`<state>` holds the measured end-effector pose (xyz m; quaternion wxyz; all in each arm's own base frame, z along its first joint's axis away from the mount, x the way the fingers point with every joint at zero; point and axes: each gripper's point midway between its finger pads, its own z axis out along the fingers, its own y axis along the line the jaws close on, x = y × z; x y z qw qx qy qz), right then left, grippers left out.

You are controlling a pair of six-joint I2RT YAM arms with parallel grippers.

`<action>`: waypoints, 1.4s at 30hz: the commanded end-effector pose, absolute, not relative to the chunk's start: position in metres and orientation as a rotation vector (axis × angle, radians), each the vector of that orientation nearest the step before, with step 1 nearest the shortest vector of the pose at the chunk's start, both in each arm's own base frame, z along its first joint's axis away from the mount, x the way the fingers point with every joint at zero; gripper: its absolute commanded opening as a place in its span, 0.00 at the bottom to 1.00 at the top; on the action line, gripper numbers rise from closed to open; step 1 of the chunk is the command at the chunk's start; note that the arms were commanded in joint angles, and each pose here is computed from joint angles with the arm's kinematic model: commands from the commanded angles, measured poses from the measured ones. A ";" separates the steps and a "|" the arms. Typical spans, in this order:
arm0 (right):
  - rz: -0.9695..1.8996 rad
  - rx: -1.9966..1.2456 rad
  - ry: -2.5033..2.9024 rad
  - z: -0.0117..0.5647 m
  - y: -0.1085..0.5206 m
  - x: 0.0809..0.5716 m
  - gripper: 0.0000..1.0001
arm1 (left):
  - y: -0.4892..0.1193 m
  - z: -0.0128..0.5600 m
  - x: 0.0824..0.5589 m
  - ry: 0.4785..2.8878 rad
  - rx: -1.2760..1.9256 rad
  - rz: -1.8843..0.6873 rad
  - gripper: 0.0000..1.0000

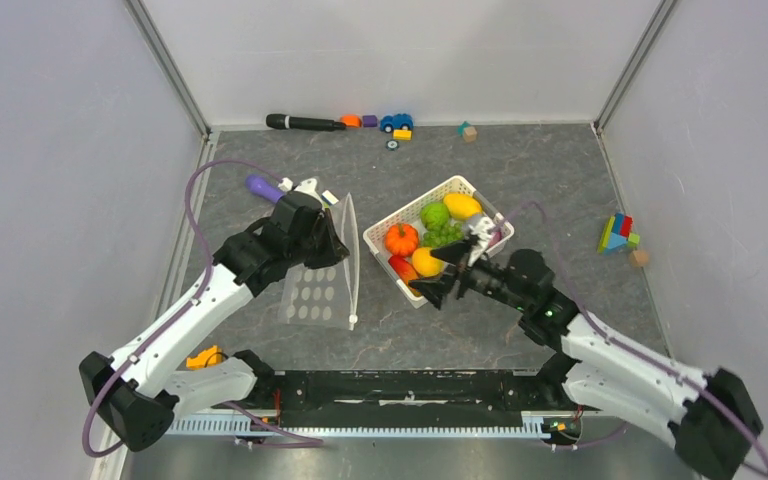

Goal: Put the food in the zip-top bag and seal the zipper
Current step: Pick up the zipper food storage bag at the center of the board, then open the zipper of the food storage bag at the center of the board.

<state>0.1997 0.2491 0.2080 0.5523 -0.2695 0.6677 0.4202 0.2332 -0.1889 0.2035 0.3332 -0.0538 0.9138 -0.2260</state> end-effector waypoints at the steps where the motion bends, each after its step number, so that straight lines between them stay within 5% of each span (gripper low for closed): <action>1: 0.867 -0.594 1.542 0.248 0.292 0.224 0.98 | -0.194 0.222 0.225 2.393 -0.135 -0.581 0.02; 32: 0.888 -0.362 1.774 0.221 0.388 0.270 0.88 | -0.198 0.234 0.217 2.390 -0.078 -0.506 0.02; 35: 0.898 -0.380 1.793 0.211 0.390 0.266 0.69 | -0.190 0.239 0.219 2.365 -0.079 -0.472 0.02; 37: 0.882 -0.419 1.787 0.206 0.388 0.264 0.38 | -0.172 0.242 0.222 2.351 -0.115 -0.365 0.02; 40: 0.713 -0.457 1.815 0.198 0.367 0.273 0.05 | -0.136 0.245 0.222 2.326 -0.185 -0.166 0.02; 42: 0.631 -0.474 1.833 0.194 0.352 0.276 0.00 | -0.113 0.248 0.220 2.299 -0.240 -0.047 0.02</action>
